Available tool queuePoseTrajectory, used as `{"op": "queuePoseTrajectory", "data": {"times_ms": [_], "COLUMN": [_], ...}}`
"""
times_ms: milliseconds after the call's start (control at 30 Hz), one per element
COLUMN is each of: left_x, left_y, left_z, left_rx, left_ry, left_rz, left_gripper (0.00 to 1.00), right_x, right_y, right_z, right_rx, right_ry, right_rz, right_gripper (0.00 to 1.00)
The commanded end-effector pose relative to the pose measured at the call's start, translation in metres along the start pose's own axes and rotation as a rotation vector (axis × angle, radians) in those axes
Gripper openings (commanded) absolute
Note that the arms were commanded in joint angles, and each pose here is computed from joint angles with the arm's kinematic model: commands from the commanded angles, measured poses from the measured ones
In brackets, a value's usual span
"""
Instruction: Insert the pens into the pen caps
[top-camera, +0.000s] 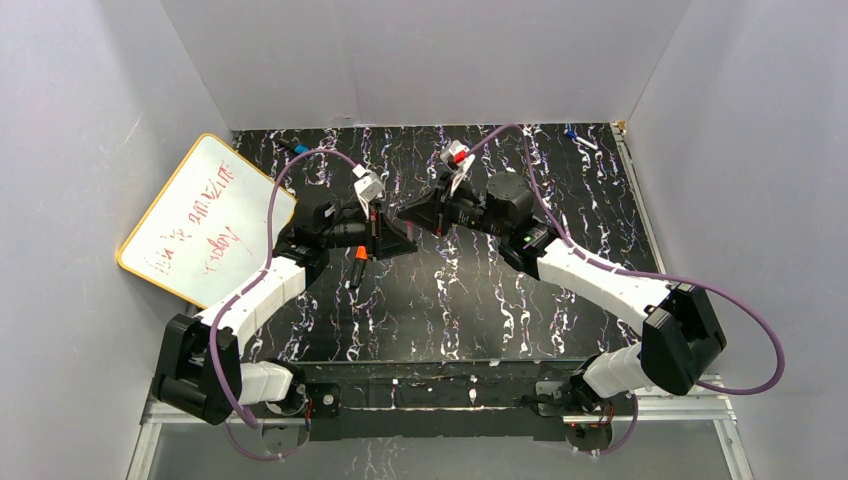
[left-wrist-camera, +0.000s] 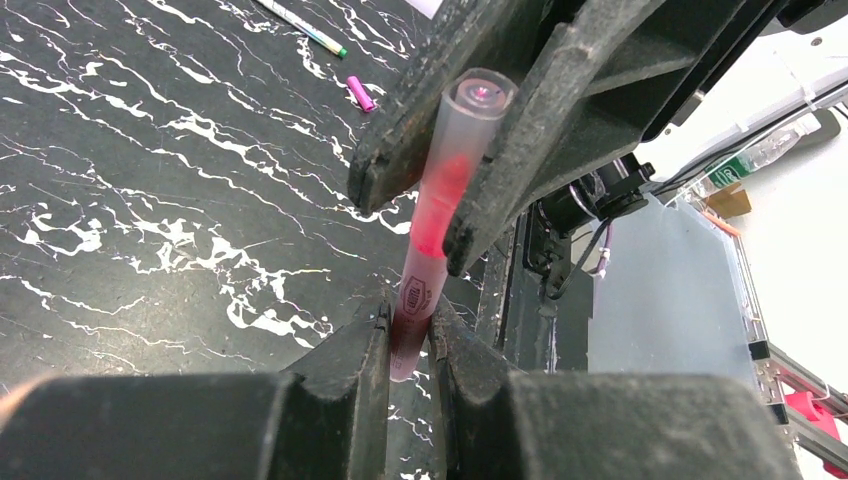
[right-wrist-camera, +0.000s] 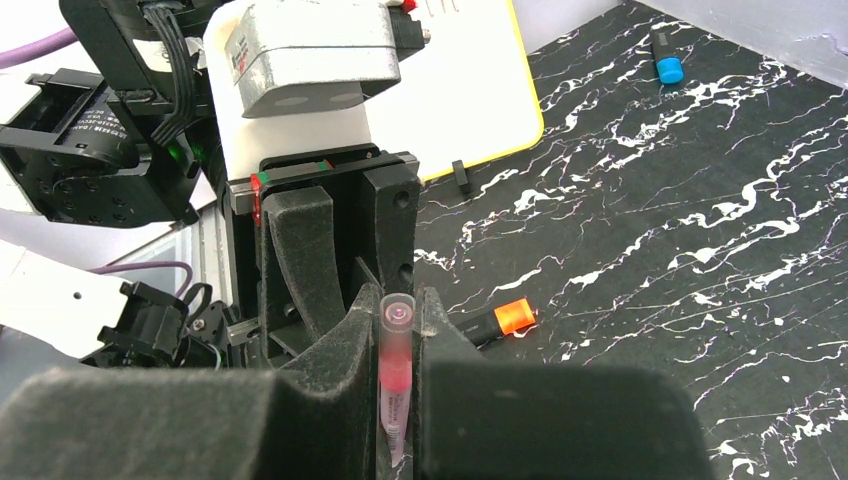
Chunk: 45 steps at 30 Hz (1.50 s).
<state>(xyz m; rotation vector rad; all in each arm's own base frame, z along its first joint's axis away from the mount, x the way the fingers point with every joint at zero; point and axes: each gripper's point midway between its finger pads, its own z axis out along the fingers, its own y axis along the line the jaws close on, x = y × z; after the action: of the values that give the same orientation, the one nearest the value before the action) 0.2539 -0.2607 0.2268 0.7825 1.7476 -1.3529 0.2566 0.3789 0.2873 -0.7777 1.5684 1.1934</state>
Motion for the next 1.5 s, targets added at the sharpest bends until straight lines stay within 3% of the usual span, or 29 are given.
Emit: {"op": "queuePoseTrajectory", "data": {"times_ms": [0,500,900,1133,1467], "left_x": [-0.139,-0.175,-0.221,-0.240,-0.227], "left_y": [-0.024,-0.028,-0.058,-0.080,-0.074], "left_z": [-0.026,-0.037,-0.055,-0.073,-0.073], "left_rx": [-0.108,-0.175,-0.183,-0.169,-0.170], "left_ry": [-0.353,-0.423,-0.559,-0.704,-0.699], "left_rz": [0.372,0.481,0.580,0.594,0.559], "left_gripper": [0.00,0.00,0.00,0.00,0.00], "right_x": [0.155,0.177,0.202,0.213,0.215], "right_y": [0.048,0.053,0.060,0.062,0.062], "right_z": [-0.043,-0.050,-0.055,-0.058,-0.059], "right_rx": [-0.165,-0.168,-0.178,-0.181,-0.175], "right_ry": [0.532,0.576,0.627,0.644,0.648], "right_rz": [0.261,0.295,0.323,0.337,0.335], "right_gripper": [0.01,0.01,0.01,0.01,0.01]}}
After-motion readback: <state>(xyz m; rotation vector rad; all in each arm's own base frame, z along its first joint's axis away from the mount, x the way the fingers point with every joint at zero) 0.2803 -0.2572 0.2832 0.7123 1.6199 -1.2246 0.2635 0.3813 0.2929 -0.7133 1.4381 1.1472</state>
